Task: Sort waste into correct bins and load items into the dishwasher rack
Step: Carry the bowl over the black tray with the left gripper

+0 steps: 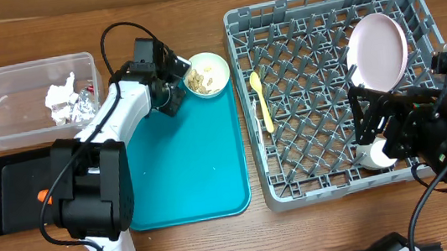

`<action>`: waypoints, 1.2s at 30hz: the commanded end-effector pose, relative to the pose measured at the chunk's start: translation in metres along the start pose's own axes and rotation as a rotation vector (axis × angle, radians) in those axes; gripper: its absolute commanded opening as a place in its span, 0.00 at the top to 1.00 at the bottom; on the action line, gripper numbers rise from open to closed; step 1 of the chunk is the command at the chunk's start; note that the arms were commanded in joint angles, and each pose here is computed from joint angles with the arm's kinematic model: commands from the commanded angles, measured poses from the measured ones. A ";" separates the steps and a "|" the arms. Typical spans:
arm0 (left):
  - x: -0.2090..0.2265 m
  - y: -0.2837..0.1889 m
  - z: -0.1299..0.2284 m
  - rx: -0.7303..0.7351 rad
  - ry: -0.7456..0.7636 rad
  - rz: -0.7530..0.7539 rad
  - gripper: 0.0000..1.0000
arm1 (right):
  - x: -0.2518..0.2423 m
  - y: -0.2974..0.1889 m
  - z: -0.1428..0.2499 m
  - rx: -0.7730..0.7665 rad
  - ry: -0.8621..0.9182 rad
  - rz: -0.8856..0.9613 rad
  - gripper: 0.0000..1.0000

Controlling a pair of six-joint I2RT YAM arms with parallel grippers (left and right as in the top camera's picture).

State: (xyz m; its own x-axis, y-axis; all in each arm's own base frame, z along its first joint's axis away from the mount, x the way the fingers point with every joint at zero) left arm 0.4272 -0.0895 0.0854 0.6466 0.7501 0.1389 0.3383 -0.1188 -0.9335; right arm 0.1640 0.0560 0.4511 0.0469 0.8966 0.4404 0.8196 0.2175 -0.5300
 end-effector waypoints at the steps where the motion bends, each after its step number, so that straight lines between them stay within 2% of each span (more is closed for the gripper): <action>1: -0.013 0.007 0.015 0.073 -0.048 0.063 0.96 | -0.001 -0.005 -0.003 -0.024 0.005 0.001 0.00; 10: -0.030 -0.003 0.035 0.213 -0.199 0.134 0.96 | -0.001 -0.005 -0.003 -0.024 0.005 0.001 0.00; 13: -0.031 -0.003 0.038 0.227 -0.213 0.137 0.91 | -0.001 -0.005 -0.003 -0.024 0.004 0.001 0.00; 19: -0.027 -0.001 0.031 0.187 -0.210 0.119 0.66 | -0.001 -0.005 -0.003 -0.024 0.005 0.001 0.00; 20: -0.027 -0.001 0.030 0.183 -0.210 0.117 0.66 | -0.001 -0.005 -0.003 -0.024 0.005 0.001 0.00; 21: -0.026 -0.001 0.030 0.181 -0.210 0.116 0.73 | -0.001 -0.005 -0.003 -0.024 0.005 0.001 0.00; 23: -0.027 -0.001 0.030 0.182 -0.210 0.117 0.95 | -0.001 -0.005 -0.003 -0.024 0.004 0.001 0.00; 29: -0.030 -0.011 0.036 0.244 -0.282 0.129 0.96 | -0.001 -0.005 -0.003 -0.024 0.004 0.001 0.00; 36: -0.024 -0.070 0.020 0.210 -0.363 0.106 0.96 | -0.001 -0.005 -0.003 -0.024 0.005 0.001 0.00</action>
State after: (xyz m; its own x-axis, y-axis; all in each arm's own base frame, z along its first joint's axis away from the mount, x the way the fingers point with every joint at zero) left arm 0.3737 -0.0791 0.0997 0.4321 0.9014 -0.0272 0.0418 -0.0501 -0.9979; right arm 0.1640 0.0560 0.4512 0.0467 0.8965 0.4405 0.8198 0.2175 -0.5297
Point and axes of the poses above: each gripper's point midway between its finger pads, its own y axis out along the fingers, its own x axis along the line the jaws close on, z = x × y, the point moved 6 cm from there along -y, back along the fingers, and after that the axes turned 8 degrees about y, right-handed, at the moved point
